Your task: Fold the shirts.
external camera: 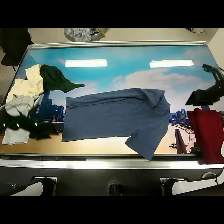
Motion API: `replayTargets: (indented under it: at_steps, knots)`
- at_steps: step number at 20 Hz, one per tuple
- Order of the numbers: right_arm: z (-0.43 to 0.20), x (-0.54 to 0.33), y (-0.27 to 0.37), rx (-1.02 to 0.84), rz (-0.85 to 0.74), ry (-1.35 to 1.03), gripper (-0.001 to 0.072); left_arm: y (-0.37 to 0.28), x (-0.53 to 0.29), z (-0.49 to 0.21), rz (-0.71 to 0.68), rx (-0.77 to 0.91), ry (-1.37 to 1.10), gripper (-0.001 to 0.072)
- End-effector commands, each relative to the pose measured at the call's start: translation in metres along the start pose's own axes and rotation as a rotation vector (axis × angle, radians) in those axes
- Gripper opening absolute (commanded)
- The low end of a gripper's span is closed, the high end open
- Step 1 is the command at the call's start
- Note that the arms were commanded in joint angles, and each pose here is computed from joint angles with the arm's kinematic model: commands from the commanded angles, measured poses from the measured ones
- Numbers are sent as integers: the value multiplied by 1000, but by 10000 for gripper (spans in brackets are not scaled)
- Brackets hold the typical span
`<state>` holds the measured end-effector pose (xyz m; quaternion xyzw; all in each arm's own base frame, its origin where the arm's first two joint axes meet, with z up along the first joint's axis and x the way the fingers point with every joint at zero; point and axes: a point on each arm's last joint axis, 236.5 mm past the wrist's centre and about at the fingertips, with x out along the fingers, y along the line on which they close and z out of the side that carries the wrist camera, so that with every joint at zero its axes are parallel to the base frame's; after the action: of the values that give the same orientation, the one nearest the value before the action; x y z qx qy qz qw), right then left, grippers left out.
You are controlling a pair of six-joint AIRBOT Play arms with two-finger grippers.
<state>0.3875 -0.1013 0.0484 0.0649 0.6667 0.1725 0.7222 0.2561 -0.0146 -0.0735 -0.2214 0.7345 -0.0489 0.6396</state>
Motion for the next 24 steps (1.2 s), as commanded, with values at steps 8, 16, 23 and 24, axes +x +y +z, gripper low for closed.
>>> replayTargets:
  at_steps: [8, 16, 23, 24]
  knots:
    - [-13, 18, 4, -33, 1, 52, 563, -17, 37, 6, -142, -83, -166, 459]
    - [-32, 38, 9, -24, 32, 90, 564, -26, 57, 4, -113, -54, -184, 73]
    - [-57, 124, 34, -7, 66, 123, 564, -29, 51, 7, -118, -42, -192, 39]
    - [-64, 134, 34, 16, 78, 145, 562, -30, 50, 7, -119, -37, -193, 39]
